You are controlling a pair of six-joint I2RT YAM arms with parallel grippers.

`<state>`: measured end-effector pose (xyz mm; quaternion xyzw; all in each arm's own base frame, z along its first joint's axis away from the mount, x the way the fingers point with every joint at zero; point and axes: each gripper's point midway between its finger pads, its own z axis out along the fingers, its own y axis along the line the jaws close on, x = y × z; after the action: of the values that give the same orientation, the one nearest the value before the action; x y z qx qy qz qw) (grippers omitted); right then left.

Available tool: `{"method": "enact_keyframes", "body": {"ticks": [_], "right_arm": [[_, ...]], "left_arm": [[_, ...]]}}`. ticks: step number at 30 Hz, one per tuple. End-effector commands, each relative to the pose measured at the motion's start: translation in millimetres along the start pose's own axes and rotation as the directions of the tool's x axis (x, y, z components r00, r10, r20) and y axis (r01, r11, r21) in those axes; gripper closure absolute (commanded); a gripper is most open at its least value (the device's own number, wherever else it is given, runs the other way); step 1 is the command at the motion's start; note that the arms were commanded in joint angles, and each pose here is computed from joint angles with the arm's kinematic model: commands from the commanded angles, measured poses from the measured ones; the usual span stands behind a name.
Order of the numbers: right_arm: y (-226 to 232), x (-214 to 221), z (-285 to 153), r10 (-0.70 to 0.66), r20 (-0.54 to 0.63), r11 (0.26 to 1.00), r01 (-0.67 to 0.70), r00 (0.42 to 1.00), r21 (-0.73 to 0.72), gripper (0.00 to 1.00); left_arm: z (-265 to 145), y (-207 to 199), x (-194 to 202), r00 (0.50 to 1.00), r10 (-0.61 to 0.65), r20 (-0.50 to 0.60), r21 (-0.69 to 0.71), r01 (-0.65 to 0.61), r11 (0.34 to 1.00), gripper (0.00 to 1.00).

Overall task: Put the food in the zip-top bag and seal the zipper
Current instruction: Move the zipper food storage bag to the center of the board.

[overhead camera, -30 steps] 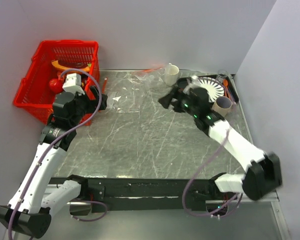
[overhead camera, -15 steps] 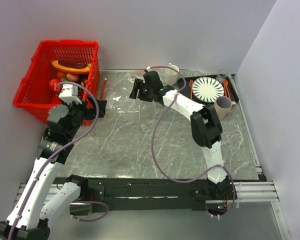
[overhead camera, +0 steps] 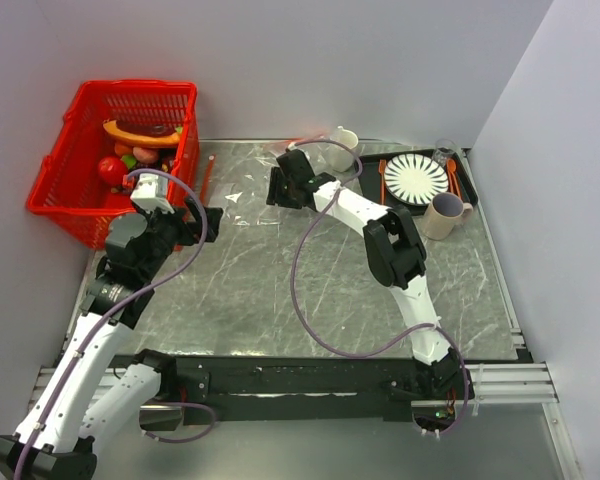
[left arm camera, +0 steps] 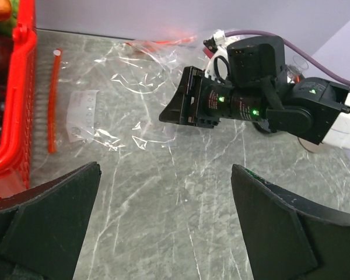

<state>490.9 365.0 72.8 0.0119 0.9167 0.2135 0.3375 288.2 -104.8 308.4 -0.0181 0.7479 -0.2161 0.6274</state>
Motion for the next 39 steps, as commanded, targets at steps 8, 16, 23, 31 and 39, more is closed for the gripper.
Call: {"method": "enact_keyframes", "body": {"ticks": [8,16,23,31,39], "right_arm": [[2.6,20.0,2.0,-0.061,-0.027,0.998,0.061,0.998,-0.003,0.53],[-3.1,52.0,-31.3,-0.140,-0.093,0.987,0.132,0.986,-0.089,1.00],[-13.1,68.8,-117.0,-0.244,-0.116,0.961,0.224,0.963,-0.163,1.00],[-116.1,100.3,-172.7,-0.277,-0.192,0.934,0.311,0.941,0.177,0.58],[-115.8,78.5,-211.9,-0.293,-0.082,0.913,0.304,0.953,0.273,0.30]], "left_arm": [[-1.4,-7.6,-10.6,0.999,0.029,0.042,0.038,-0.031,0.999,0.01],[-5.6,-2.9,-15.7,0.997,0.041,0.067,0.013,-0.042,0.999,0.01],[-4.3,-0.5,-14.5,0.997,0.040,0.058,0.009,-0.041,0.999,0.01],[-2.2,-1.4,-10.5,0.998,0.039,0.045,0.019,-0.040,0.999,0.01],[1.5,-3.3,-8.2,0.999,0.040,0.030,0.032,-0.041,0.999,0.01]]}}
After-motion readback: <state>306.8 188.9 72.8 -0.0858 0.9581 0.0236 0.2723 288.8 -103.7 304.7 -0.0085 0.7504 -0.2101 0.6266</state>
